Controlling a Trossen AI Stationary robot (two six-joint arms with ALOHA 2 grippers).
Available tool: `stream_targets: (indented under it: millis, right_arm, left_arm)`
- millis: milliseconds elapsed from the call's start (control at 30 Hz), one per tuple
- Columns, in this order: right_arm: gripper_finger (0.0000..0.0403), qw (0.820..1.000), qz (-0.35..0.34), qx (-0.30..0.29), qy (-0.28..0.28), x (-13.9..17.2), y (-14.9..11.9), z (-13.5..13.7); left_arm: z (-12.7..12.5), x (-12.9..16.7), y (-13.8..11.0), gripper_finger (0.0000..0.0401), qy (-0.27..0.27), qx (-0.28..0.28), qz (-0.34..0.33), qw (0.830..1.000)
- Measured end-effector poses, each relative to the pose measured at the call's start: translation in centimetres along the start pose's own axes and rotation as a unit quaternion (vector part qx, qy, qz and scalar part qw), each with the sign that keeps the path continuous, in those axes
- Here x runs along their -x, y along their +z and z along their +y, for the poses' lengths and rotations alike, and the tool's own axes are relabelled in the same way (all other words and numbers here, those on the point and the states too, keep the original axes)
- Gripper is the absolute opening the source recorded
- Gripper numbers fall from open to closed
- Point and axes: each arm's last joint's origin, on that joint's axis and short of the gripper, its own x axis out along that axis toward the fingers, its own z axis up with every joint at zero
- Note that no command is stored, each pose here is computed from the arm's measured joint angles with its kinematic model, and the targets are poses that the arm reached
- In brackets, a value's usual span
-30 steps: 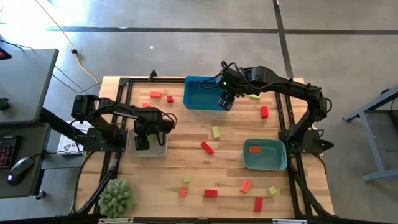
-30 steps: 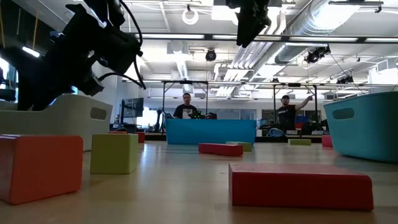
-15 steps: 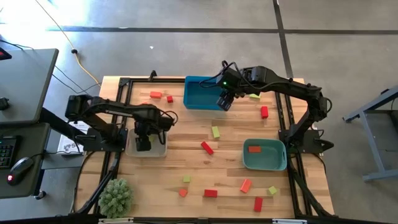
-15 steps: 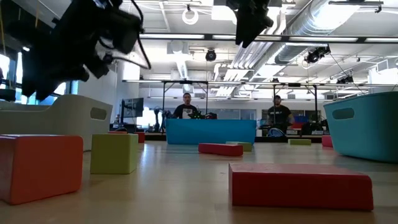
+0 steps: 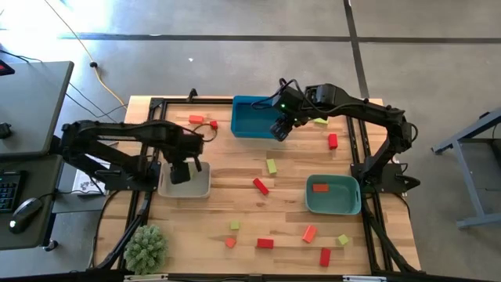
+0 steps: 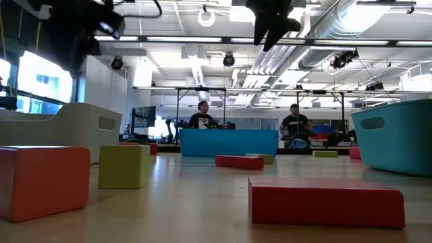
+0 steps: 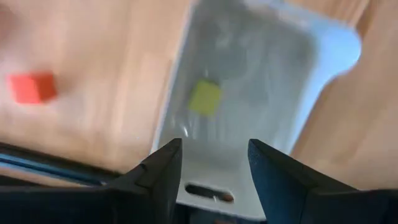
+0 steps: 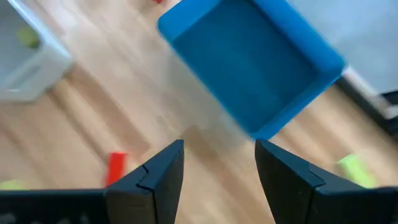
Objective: Sort & place blocks by color
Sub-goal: Put the red block into the blue bin
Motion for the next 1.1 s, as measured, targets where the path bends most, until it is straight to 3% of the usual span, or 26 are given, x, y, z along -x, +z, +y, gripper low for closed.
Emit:
stream_targets:
  millis: [233, 433, 833, 1100]
  right_arm:
    - [0.0186, 0.997, 0.024, -0.074, 0.003, -1.2, -1.2, 1.2]
    - [0.0186, 0.993, 0.048, -0.103, -0.012, -2.8, -2.9, 2.3]
    - [0.0186, 0.996, 0.008, -0.073, -0.044, -5.3, -4.9, 5.2]
    - [0.0186, 0.993, -0.003, -0.052, -0.104, -5.9, -4.4, 3.9]
  left_arm:
    - [0.6, 2.2, 0.3, 0.0172, 0.026, 0.029, -0.164, 0.986]
    - [0.9, 3.6, 0.9, 0.0172, 0.020, 0.009, -0.260, 0.965]
    - [2.1, 3.7, 1.6, 0.0173, 0.030, 0.036, -0.277, 0.960]
    - [3.8, 3.8, 2.0, 0.0206, 0.043, 0.079, -0.288, 0.953]
